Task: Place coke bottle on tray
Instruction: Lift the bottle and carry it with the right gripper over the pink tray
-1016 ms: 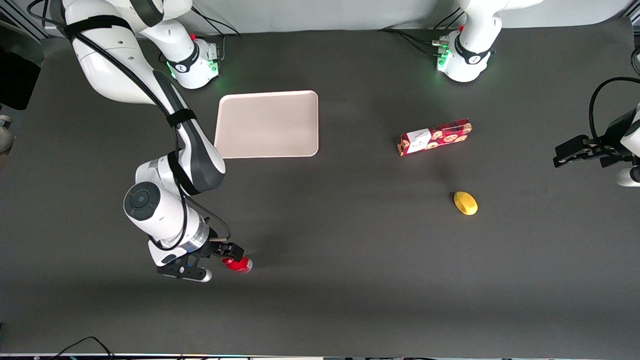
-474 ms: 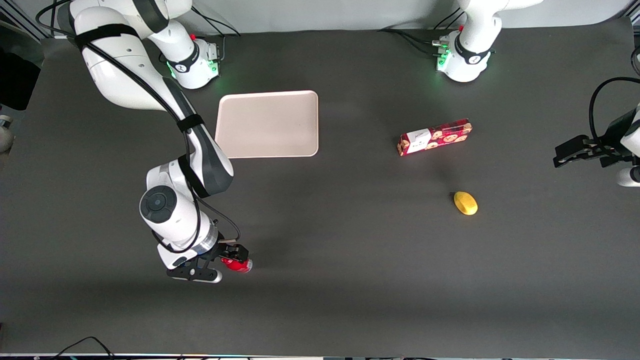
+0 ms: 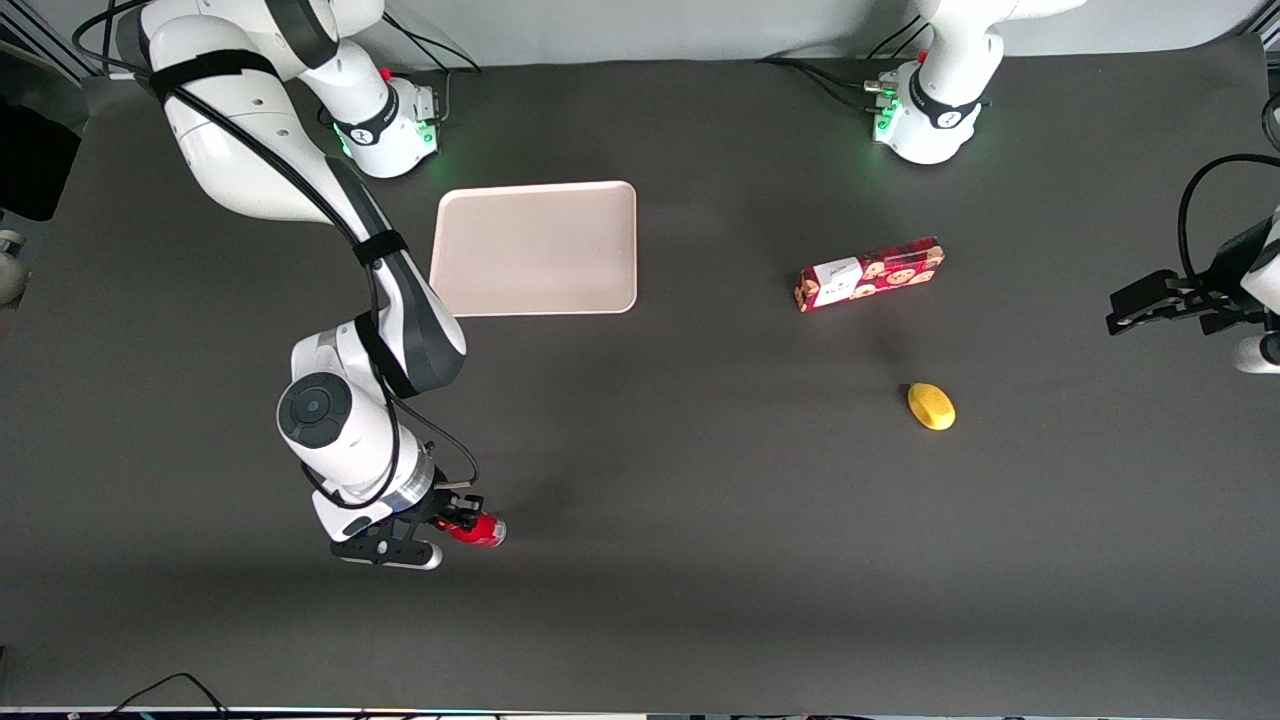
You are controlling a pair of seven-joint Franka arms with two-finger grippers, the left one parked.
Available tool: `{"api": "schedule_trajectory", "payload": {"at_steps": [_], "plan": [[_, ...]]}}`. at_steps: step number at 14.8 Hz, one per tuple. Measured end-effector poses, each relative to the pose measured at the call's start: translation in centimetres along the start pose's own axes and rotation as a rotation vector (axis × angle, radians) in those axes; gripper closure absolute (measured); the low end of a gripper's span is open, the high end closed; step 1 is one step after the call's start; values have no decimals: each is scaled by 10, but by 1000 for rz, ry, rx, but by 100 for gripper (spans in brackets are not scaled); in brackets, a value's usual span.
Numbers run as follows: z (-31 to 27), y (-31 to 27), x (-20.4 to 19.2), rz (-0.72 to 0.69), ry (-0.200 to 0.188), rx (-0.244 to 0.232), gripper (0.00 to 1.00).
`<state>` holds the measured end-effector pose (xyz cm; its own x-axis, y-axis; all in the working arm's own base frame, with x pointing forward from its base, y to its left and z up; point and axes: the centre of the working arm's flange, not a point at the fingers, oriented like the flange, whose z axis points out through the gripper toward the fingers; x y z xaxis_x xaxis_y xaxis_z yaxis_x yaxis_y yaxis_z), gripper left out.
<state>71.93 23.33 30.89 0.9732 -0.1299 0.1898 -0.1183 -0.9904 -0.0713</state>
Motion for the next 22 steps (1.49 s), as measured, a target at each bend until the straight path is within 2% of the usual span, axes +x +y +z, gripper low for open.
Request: {"api": "schedule_trajectory", "payload": {"at_steps": [4, 5, 7, 9, 13, 18, 20, 22], "plan": [[0, 0, 0, 0, -1, -1, 64], [-1, 1, 0, 0, -11, -7, 64], [-12, 4, 3, 5, -55, -35, 64], [-43, 7, 9, 13, -101, -65, 64], [-128, 14, 7, 26, -144, -92, 64], [-228, 25, -16, 41, -200, -102, 64], [-244, 28, -21, 66, -202, -103, 64], [-238, 31, -27, 90, -236, -106, 64]]}}
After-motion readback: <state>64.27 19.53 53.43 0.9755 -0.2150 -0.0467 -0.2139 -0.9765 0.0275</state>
